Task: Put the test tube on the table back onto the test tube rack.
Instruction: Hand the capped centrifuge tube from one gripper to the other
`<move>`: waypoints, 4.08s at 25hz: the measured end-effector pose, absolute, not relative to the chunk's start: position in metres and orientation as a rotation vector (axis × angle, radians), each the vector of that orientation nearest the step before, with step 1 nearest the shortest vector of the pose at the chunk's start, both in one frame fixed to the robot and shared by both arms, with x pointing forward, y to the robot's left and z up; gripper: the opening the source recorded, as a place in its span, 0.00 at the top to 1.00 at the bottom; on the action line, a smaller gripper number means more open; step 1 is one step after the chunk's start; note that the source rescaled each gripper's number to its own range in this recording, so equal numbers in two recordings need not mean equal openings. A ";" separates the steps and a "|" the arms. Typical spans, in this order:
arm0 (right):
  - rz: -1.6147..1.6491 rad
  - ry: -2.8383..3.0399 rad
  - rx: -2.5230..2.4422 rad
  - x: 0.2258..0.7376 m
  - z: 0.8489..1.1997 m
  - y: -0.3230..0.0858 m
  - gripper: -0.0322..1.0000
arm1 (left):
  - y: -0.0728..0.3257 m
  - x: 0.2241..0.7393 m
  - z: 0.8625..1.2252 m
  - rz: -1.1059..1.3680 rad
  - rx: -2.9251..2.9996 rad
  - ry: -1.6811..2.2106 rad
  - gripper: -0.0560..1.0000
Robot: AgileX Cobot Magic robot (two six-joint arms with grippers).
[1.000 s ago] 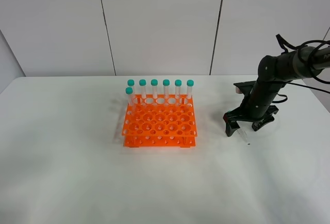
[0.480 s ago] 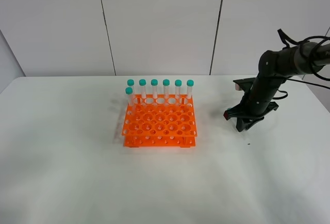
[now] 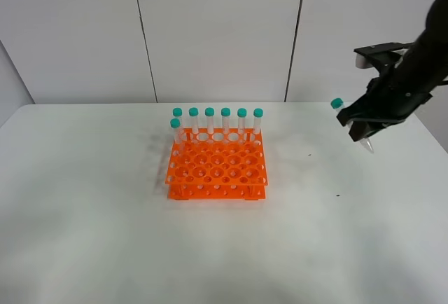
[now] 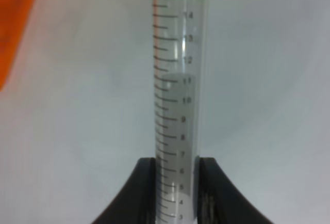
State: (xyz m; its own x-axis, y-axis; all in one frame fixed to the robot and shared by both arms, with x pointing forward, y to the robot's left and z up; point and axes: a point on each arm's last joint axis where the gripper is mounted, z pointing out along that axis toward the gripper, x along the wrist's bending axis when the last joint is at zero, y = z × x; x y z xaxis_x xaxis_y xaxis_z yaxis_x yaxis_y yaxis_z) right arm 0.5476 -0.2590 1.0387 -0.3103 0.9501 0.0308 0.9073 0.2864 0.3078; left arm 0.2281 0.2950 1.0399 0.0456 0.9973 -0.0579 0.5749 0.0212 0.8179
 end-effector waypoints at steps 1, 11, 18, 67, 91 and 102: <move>0.399 2.394 1.748 0.532 1.038 -0.260 0.96 | 0.295 0.228 1.040 0.777 1.635 1.610 0.07; 0.649 2.336 1.541 0.497 1.068 -0.257 0.96 | 0.295 0.228 1.040 0.777 1.635 1.610 0.07; 1.084 2.548 1.228 0.521 1.068 -0.220 0.96 | 0.295 0.228 1.040 0.777 1.635 1.610 0.07; 1.452 2.747 0.816 0.522 1.034 -0.148 0.96 | 0.205 0.469 1.064 -0.040 1.403 1.145 0.07; 1.455 2.748 0.839 0.522 1.034 -0.148 0.96 | 0.109 0.513 1.038 -0.231 1.561 1.062 0.07; 1.464 2.767 0.866 0.520 1.034 -0.147 0.96 | 0.108 0.512 1.040 -0.249 1.561 1.043 0.17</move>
